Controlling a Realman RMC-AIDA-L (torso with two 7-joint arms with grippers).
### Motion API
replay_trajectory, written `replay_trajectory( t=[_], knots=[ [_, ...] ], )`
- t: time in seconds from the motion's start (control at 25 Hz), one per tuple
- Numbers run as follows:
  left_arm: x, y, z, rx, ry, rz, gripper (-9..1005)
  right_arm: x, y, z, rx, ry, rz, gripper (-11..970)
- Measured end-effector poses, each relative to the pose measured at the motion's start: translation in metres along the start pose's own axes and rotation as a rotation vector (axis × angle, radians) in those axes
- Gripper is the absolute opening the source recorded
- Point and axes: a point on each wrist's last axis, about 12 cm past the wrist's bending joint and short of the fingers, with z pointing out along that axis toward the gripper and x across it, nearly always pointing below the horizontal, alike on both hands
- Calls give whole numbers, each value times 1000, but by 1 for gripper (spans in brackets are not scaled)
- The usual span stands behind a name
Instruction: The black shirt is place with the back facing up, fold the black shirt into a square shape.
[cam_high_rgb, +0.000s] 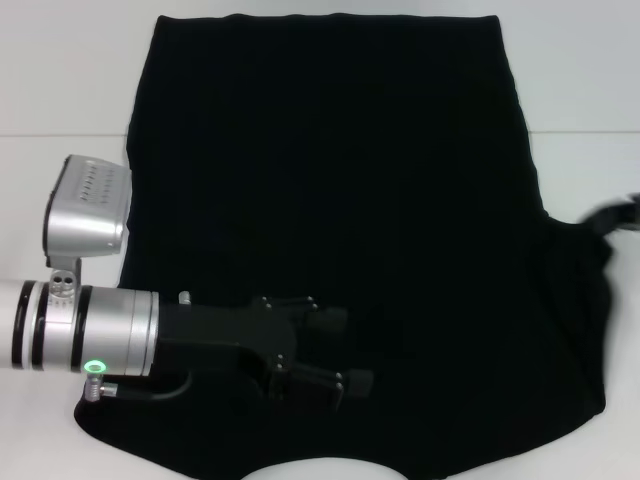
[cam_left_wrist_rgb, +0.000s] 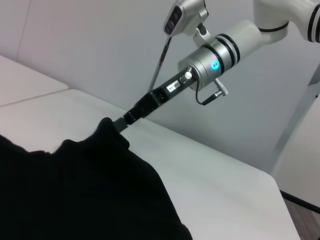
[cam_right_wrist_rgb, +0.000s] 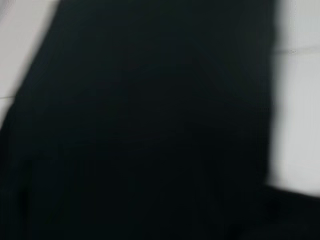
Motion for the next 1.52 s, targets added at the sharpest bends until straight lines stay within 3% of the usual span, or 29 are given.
replay_trajectory(
  t=[0.24,0.4,0.68,0.88,1.08,1.32,1.52],
  knots=[
    [-1,1,-2,-9,-9,1,961,-20,61,46,-66,110,-167,6],
    [-2,3,-4,-25,-15,-3,961,-28,81,59,-33,150,-207,7],
    [1,5,-11,-58,-38,-18,961,-30,76,46,-68,87,-168,178],
    [3,12,-23,-134,-38,-68,961,-22,65,29,-184,11,-128,421],
    [14,17,-61,-282,-23,-194,961,2,59,26,-341,-120,-157,663],
    [34,6,-120,-468,-15,-305,960,25,65,41,-404,-218,-305,869],
    [42,-4,-144,-535,48,-384,960,23,72,52,-379,-228,-354,916]
  ],
)
